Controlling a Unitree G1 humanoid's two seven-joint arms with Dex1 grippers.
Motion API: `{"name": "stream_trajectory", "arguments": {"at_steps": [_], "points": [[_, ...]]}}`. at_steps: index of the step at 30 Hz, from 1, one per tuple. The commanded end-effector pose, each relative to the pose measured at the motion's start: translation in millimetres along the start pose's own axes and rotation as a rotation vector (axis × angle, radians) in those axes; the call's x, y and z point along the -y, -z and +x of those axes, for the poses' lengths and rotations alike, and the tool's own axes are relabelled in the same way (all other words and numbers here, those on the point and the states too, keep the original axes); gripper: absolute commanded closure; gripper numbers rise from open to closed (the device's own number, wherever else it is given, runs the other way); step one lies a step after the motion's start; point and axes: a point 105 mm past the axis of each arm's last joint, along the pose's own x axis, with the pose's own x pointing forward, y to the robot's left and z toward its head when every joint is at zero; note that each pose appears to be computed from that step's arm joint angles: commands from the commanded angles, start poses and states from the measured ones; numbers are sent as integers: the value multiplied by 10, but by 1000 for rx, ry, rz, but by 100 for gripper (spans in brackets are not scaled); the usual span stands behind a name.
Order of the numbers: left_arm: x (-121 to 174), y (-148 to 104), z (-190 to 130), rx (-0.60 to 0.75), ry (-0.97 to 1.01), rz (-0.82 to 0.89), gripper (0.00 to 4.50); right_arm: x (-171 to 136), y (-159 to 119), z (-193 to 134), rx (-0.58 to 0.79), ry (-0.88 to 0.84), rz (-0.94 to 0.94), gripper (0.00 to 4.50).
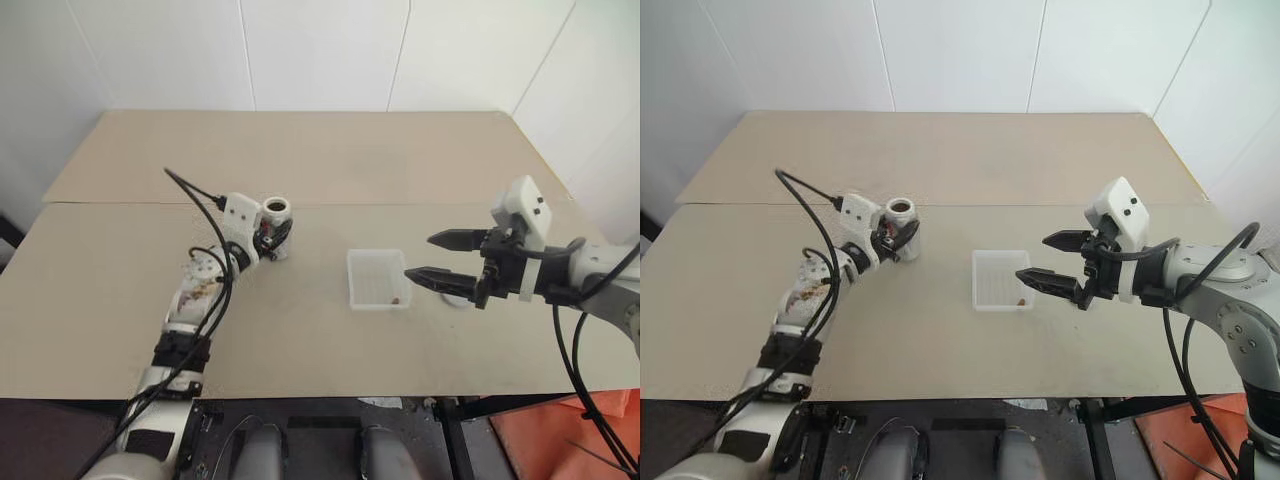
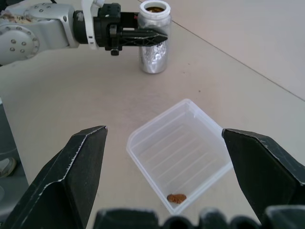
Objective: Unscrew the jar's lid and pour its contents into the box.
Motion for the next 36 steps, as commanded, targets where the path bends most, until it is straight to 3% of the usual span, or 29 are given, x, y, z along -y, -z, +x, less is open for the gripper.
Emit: {"name": "stream_trajectory", "arguments": {"at_steps": [1, 3, 4, 10, 15, 20, 26, 30, 36], "points": [[60, -18, -42, 31, 12, 17, 248, 7, -136, -31, 46, 4, -46, 3], [79, 1, -55, 25, 17, 15, 248, -1, -144, -29, 49, 1, -48, 3], [75, 5, -58, 18, 13, 22, 176, -5, -148, -27, 50, 0, -49, 0], [11, -25, -194, -5, 2, 28, 2, -19, -160, 7, 58, -1, -55, 0], [3, -13, -554, -65, 61, 34, 2, -14, -151, 19, 59, 1, -52, 0], [-75, -136, -1211, -158, 234, 83, 2, 26, -78, -65, 42, 12, -39, 0], [-352, -557, -1765, -123, 522, 178, 2, 20, 32, -97, 16, 1, -89, 0], [-483, -847, -1722, -55, 519, 212, 2, 40, 28, -72, 39, 8, -119, 0], [-322, -843, -1683, -23, 525, 215, 2, 28, 33, 17, 72, -11, -93, 0]]}}
